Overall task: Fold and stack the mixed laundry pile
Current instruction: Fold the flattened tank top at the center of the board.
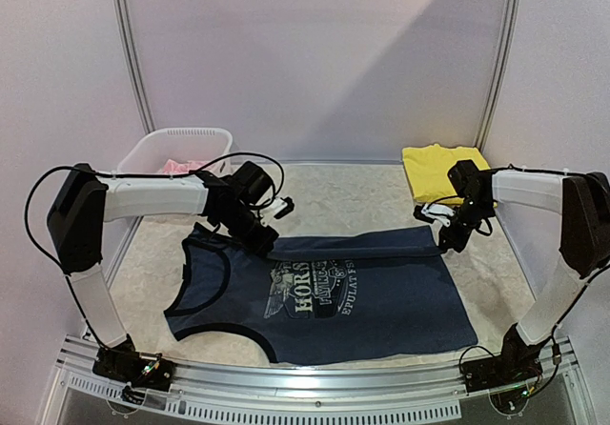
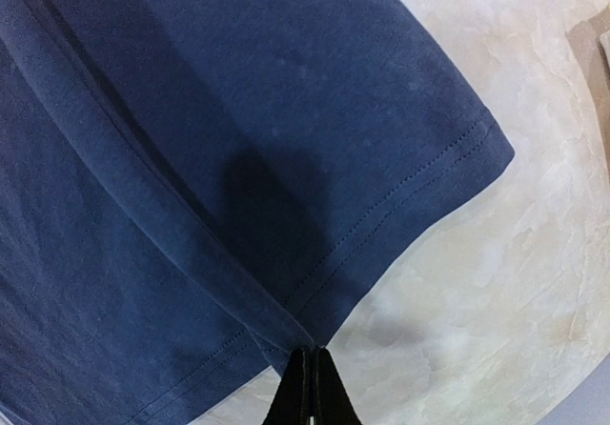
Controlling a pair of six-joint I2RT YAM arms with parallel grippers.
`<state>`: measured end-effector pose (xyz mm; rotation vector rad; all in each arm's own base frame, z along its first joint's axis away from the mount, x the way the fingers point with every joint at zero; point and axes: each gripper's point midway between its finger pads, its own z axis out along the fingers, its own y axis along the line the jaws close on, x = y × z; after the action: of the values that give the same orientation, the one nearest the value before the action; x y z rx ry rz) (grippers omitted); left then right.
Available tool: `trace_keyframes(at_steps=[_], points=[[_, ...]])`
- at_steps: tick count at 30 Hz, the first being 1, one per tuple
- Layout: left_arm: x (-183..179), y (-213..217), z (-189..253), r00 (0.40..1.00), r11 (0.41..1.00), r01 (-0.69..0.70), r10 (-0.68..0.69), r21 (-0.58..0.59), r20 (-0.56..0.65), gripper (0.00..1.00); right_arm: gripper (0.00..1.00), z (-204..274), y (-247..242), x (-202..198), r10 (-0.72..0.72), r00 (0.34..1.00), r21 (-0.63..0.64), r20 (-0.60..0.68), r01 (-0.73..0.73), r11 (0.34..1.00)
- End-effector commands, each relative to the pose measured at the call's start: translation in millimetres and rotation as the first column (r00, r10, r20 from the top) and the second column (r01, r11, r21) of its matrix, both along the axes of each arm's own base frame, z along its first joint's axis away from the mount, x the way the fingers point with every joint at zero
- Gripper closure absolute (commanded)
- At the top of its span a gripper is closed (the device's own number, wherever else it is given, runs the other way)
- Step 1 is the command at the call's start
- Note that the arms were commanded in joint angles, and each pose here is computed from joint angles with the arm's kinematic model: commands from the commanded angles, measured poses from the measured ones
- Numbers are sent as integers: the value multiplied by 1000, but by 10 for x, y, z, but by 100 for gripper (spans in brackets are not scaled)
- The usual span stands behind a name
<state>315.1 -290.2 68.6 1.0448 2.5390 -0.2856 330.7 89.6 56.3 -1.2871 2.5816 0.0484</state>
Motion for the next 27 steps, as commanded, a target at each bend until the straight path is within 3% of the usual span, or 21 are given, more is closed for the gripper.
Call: trace_keyframes(at_steps=[1, 21, 24, 27], points=[[-141, 78, -65, 1000, 999, 18, -16, 51, -23, 100, 100, -13, 12, -67, -6, 1000, 15, -10, 6, 1000], [-416, 13, -290, 987, 996, 73, -64, 57, -148, 100, 100, -181, 4, -370, 5, 995, 28, -100, -2, 1000], [-457, 60, -320, 983, 993, 79, -63, 90, -173, 96, 94, -214, 8, -426, 11, 992, 31, -128, -7, 999], [-493, 30, -176, 978, 992, 104, -88, 74, -189, 87, 82, -147, 57, -490, 30, 988, 62, -153, -20, 998]])
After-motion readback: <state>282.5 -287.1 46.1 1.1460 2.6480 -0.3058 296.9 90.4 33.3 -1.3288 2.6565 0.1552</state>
